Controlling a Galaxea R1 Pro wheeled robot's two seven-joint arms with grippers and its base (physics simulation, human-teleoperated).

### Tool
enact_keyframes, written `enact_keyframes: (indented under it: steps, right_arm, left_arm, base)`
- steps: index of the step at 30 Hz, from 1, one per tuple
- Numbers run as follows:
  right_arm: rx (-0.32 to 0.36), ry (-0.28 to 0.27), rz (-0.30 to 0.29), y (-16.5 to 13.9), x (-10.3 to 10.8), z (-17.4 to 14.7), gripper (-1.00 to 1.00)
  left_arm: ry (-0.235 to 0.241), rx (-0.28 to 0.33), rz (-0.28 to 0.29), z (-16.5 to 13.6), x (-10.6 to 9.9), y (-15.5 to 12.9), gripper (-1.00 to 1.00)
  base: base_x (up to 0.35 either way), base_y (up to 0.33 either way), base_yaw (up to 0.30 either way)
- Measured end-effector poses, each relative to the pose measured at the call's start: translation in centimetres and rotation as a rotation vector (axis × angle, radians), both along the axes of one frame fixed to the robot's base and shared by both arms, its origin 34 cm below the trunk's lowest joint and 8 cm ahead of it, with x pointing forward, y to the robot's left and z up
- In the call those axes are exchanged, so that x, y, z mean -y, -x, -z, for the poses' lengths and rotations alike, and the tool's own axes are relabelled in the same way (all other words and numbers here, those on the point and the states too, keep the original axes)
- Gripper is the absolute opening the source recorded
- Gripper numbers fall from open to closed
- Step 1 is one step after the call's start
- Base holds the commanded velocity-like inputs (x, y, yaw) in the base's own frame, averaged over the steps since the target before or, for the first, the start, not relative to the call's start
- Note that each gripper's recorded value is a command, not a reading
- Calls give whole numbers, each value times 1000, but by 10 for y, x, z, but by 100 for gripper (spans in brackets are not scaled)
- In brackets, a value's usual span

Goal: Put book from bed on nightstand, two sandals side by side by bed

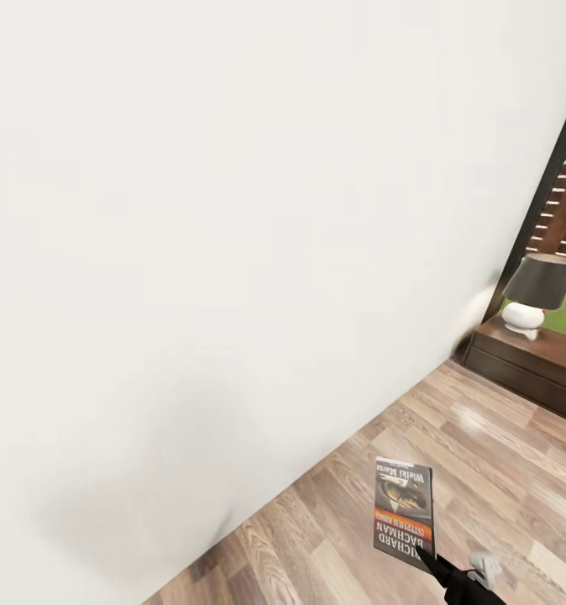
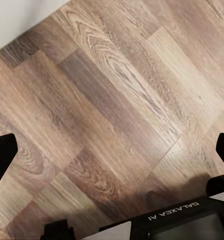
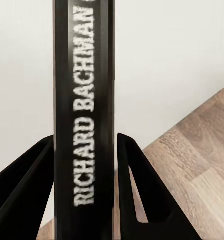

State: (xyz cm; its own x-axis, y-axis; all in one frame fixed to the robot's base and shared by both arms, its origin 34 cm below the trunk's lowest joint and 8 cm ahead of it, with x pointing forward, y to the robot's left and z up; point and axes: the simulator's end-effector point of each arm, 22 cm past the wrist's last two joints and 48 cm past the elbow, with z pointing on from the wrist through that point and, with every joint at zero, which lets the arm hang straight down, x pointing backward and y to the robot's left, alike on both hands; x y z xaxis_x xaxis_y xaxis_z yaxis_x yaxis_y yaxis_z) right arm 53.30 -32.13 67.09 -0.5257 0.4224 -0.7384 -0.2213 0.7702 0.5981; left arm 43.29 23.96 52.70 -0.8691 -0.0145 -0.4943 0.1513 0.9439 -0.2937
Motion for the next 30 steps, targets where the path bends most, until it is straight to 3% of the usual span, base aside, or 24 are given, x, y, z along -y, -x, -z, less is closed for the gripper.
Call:
enact_keyframes:
  steps: [8, 12, 15, 19, 30]
  right_arm:
    - [0, 0, -1, 0, 0, 0, -100]
    - [0, 0, 1, 0, 0, 0, -100]
    - [0, 0, 1, 0, 0, 0, -100]
    - [1, 0, 2, -1, 0, 0, -100]
    - [0, 0, 0, 0, 0, 0, -100]
  left_arm:
    - [0, -1, 1, 0, 0, 0, 100]
    - [16, -5, 12, 1, 13, 2, 100]
    - [28, -33, 83, 6, 38, 22, 100]
    - [18, -56, 179, 10, 51, 41, 100]
    - [14, -61, 204, 11, 54, 45, 100]
  base:
    - [311, 0, -1]
    - [102, 0, 0]
    - [21, 0, 0]
    - [5, 0, 0]
    - [0, 0, -177]
